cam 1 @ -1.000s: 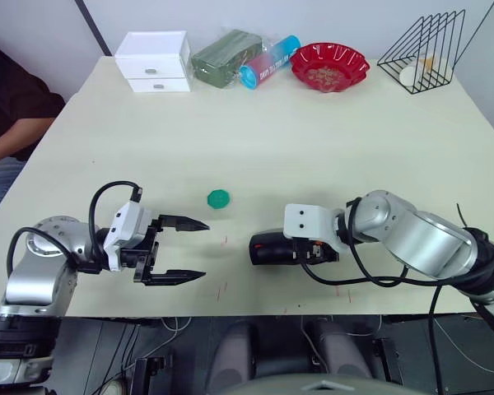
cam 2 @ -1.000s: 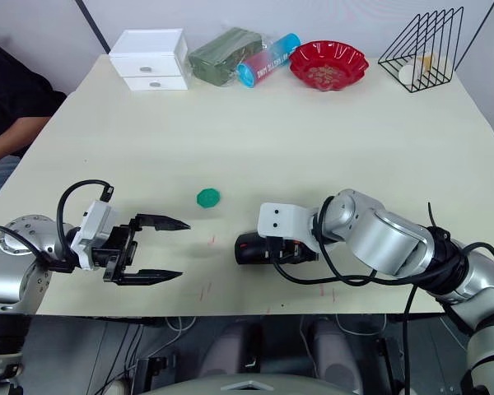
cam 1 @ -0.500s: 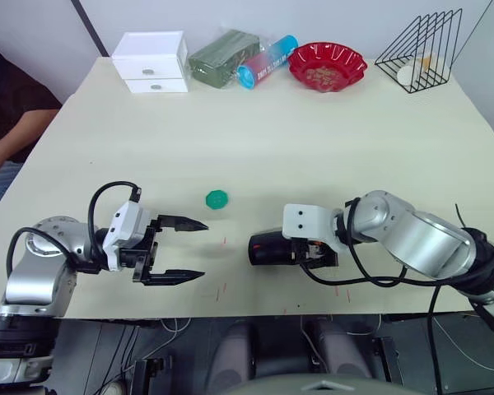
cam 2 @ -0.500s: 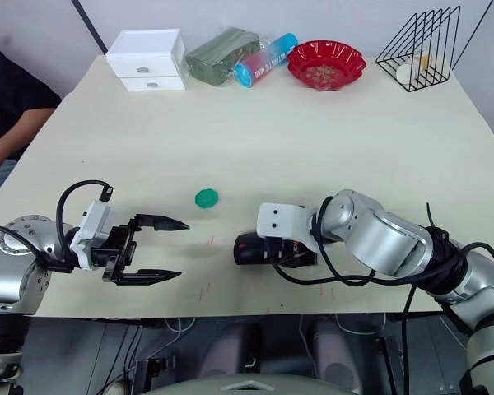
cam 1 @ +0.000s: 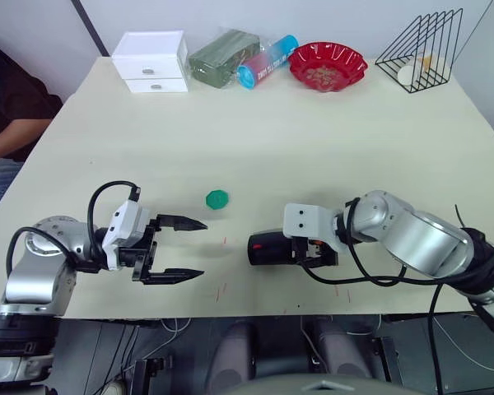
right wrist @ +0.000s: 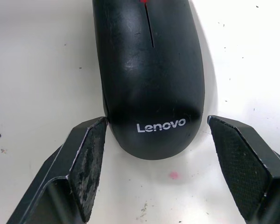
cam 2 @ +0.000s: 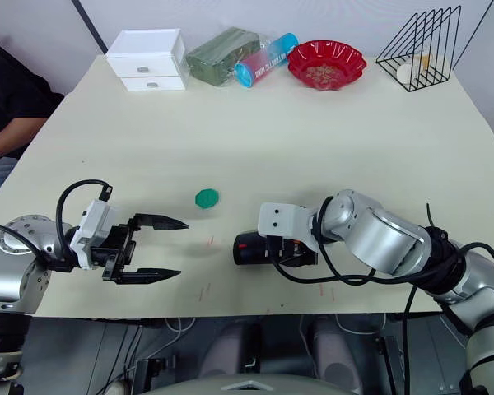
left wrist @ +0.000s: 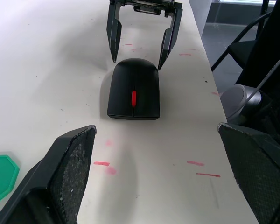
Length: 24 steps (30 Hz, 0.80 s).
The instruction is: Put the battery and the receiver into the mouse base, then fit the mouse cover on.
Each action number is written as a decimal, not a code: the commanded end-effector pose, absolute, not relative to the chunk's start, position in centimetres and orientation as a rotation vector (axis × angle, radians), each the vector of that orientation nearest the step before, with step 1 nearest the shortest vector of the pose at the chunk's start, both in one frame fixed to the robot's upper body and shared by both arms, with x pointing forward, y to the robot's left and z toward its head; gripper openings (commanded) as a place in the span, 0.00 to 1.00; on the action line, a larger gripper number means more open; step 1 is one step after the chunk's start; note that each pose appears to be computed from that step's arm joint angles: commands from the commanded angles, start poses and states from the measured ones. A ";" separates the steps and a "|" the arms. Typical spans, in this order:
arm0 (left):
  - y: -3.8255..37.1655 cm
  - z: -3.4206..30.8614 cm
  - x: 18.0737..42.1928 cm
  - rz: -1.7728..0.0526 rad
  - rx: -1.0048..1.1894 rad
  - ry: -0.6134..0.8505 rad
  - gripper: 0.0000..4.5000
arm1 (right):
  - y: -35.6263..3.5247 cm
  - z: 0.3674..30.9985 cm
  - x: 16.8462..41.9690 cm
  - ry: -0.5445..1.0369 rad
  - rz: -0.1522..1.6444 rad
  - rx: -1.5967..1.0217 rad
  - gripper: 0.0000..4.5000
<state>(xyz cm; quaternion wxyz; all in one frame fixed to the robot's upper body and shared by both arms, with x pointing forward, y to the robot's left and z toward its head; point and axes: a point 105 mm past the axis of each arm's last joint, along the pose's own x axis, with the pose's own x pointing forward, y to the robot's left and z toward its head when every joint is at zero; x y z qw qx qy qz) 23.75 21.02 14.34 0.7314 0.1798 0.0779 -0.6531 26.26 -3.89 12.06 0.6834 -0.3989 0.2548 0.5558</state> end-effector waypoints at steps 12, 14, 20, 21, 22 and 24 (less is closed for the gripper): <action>20.8 15.4 23.5 -1.461 0.420 0.133 1.00 | -1.7 16.5 26.0 0.340 1.363 -0.680 0.80; 20.8 15.5 23.4 -1.460 0.418 0.130 1.00 | -1.4 16.4 25.9 0.331 1.379 -0.672 0.80; 21.0 15.8 23.1 -1.447 0.418 0.118 1.00 | 0.4 15.7 25.7 0.265 1.430 -0.648 0.62; 21.0 15.8 23.1 -1.445 0.418 0.118 1.00 | 0.7 15.6 25.7 0.255 1.438 -0.644 0.62; 21.1 15.7 23.0 -1.444 0.419 0.118 1.00 | 0.9 15.4 25.7 0.252 1.445 -0.641 0.62; 21.1 15.7 23.0 -1.442 0.420 0.117 1.00 | 1.2 15.1 25.8 0.251 1.451 -0.638 0.62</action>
